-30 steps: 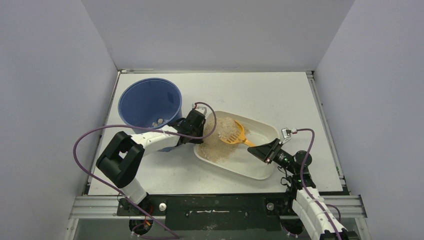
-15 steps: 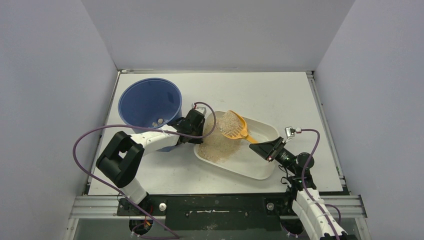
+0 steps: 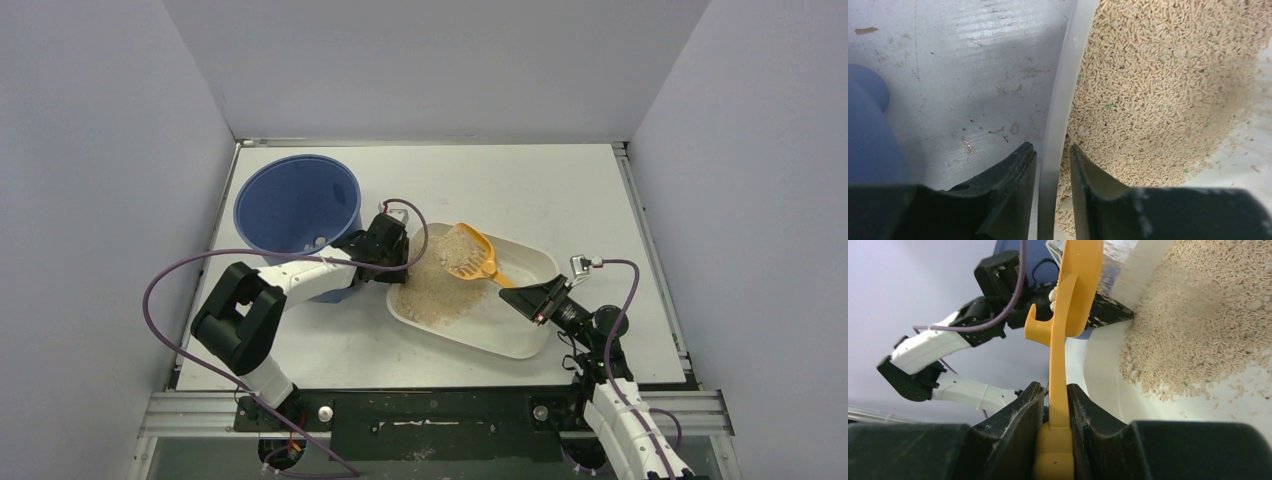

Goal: Clean the litter box

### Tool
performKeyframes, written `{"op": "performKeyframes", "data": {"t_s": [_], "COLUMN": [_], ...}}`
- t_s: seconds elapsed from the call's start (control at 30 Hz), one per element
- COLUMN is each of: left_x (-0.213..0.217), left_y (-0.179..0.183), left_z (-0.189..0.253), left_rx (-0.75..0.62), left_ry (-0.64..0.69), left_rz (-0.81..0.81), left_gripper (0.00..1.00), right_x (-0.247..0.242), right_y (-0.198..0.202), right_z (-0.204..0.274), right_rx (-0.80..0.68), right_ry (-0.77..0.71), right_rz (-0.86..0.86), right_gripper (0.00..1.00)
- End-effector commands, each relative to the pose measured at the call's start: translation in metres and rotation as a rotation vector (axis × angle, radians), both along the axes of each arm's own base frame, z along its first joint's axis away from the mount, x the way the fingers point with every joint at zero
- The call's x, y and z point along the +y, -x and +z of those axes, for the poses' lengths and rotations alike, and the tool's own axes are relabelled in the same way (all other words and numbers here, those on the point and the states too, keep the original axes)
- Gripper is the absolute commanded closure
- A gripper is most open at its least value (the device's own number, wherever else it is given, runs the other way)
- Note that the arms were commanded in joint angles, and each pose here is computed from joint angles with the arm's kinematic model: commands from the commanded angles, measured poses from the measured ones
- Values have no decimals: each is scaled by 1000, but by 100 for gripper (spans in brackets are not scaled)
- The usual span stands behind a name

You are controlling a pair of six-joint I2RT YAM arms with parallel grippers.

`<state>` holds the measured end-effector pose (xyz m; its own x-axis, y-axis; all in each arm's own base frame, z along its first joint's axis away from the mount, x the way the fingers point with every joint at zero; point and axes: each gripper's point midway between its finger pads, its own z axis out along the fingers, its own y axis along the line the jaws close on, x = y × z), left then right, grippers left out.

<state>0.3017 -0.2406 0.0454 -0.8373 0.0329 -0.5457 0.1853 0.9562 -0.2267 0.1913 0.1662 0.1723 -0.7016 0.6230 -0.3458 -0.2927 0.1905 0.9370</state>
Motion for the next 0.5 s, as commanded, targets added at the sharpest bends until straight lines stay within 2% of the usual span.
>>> {"op": "performKeyframes", "data": {"t_s": [0.0, 0.1, 0.17, 0.2, 0.3, 0.33, 0.4, 0.47], "left_x": [-18, -23, -25, -25, -29, -29, -29, -29], "left_y": [-21, -22, -24, -24, -25, -26, -25, -25], "left_z": [44, 49, 52, 53, 55, 57, 57, 57], "left_rx": [-96, -108, -109, -112, -111, -112, -112, -113], "left_ry": [108, 132, 135, 139, 153, 154, 157, 158], "left_rz": [4, -9, -12, -12, -18, -16, -12, -13], "left_gripper": [65, 55, 50, 48, 44, 42, 41, 40], "right_x": [-1, 1, 2, 0, 0, 1, -2, -4], "right_y": [0, 10, 4, -3, 8, 9, -1, 5], "right_z": [-13, 13, 5, -6, 16, 14, -4, 13], "right_rx": [-13, -100, -51, -9, -100, -99, -10, -65], "right_ry": [65, -48, 20, 63, -55, -37, 13, -85], "right_rz": [18, 37, 60, 32, 36, 54, 27, 8], "right_gripper": [100, 100, 100, 100, 100, 100, 100, 100]}}
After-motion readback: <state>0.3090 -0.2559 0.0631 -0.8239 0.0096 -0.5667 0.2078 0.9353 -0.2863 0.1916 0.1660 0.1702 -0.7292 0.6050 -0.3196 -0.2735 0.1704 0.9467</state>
